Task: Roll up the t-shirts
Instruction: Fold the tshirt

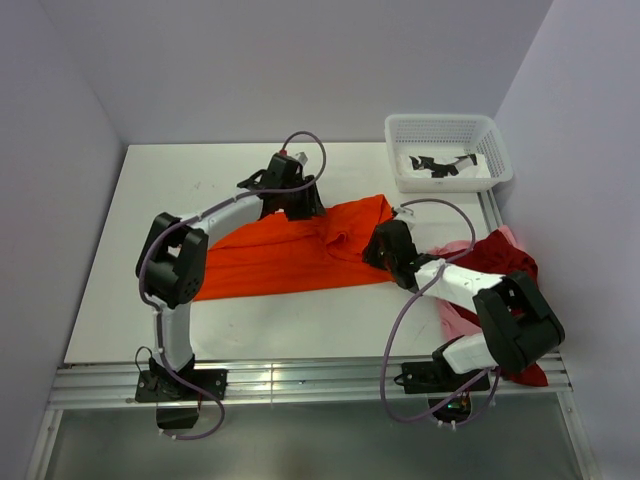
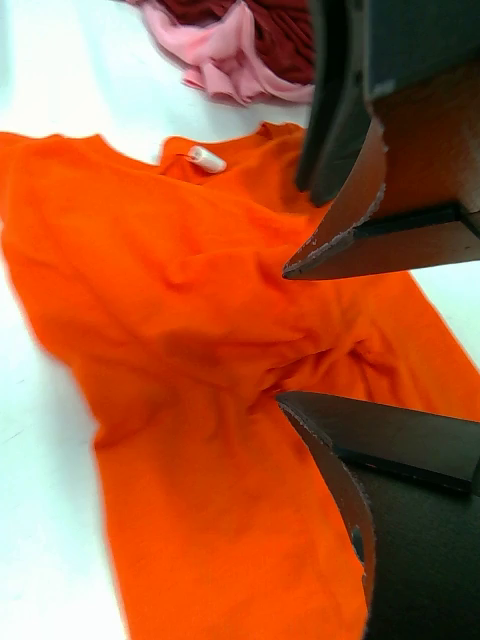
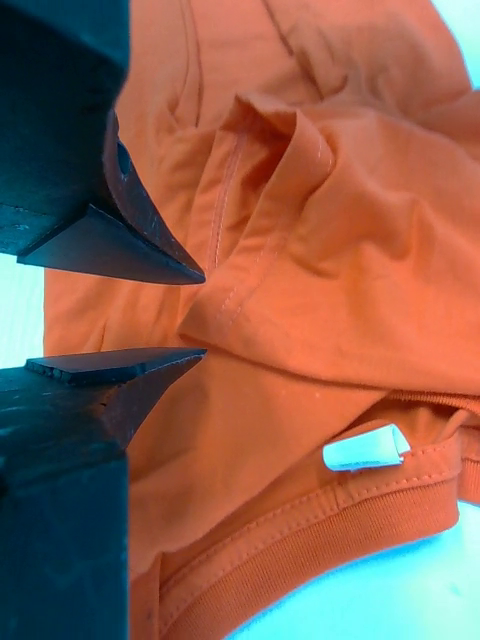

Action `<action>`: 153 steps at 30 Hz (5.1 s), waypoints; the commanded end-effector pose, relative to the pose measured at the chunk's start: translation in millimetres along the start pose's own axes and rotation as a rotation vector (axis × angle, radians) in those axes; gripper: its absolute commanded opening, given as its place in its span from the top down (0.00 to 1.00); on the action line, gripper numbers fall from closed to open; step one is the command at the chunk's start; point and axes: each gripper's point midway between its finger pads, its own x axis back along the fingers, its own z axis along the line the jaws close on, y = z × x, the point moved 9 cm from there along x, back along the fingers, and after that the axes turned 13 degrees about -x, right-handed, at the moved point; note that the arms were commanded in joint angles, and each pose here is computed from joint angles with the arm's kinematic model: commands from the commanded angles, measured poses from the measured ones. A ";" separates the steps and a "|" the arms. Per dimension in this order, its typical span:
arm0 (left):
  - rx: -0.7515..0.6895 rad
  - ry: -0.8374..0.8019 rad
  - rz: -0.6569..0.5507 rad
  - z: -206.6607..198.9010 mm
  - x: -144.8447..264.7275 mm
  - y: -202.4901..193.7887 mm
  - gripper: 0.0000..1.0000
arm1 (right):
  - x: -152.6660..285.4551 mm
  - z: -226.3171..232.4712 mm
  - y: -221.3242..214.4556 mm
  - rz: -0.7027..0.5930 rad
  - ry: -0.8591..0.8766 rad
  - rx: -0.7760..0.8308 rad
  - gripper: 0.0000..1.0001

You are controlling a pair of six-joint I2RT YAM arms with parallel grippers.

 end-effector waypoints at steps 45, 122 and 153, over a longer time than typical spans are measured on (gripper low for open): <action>-0.270 0.134 -0.006 -56.8 13.3 -50.9 0.57 | -10.2 4.5 0.4 -0.034 -0.127 0.102 0.86; 0.452 0.284 -0.225 184.3 108.7 -40.9 0.55 | 43.0 -4.2 -20.3 -0.013 -0.245 -0.369 0.66; 0.823 0.377 -0.253 280.6 121.8 -120.5 0.60 | -36.8 11.8 13.4 -0.090 -0.417 -0.380 1.00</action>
